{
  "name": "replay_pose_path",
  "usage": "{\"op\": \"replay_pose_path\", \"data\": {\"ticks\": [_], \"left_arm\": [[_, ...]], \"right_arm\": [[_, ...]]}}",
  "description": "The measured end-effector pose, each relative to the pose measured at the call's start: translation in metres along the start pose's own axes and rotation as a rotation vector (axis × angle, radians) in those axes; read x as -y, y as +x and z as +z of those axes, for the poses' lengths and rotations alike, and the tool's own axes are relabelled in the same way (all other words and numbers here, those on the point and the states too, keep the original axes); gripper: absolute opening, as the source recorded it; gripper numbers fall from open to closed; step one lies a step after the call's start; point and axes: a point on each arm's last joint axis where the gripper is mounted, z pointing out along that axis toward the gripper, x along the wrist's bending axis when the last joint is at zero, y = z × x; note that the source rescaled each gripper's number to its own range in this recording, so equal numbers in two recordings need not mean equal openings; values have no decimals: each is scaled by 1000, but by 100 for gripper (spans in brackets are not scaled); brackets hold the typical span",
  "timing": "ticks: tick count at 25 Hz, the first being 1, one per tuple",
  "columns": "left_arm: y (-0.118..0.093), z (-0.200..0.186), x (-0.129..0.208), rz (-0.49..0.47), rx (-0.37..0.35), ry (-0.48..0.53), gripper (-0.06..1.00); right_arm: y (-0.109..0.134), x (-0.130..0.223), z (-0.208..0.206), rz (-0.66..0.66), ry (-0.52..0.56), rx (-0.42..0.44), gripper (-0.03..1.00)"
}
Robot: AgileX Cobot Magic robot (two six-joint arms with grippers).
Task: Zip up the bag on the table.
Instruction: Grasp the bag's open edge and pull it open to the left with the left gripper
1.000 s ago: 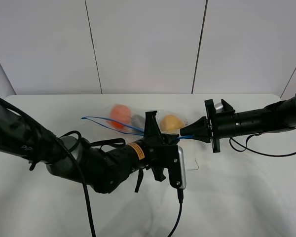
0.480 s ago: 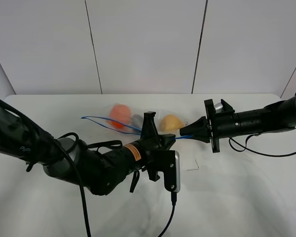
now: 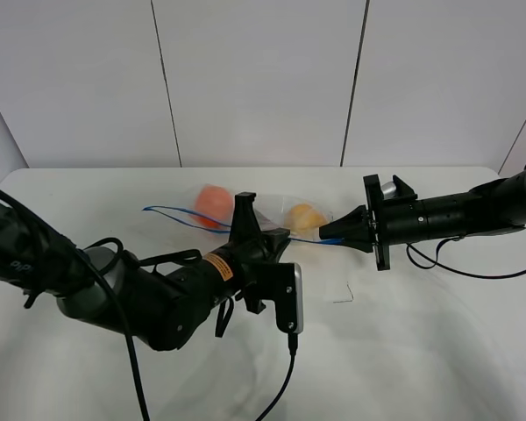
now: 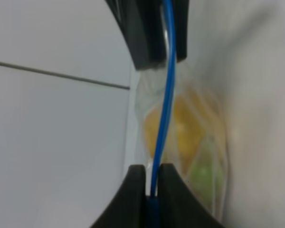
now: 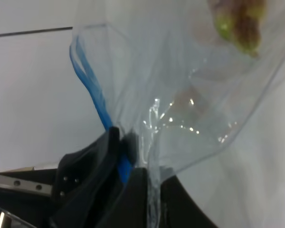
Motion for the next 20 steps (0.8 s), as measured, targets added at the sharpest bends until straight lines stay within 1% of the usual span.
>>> {"op": "replay_pose_path", "data": {"ticks": [6,9,15,20], "left_arm": [[5,1,17,18,-20,77,0],[4,-2,27,33,-23,106,0],[-15,-27,52,65,7,172,0],[-23,-43,71,71,24,227,0]], "right_arm": [[1,-1,0,1,-8,-2,0],[1,-1,0,1,-10,-2,0],[0,-1,0,-3,-2,5,0],[0,0,0,-5,2,6,0]]}}
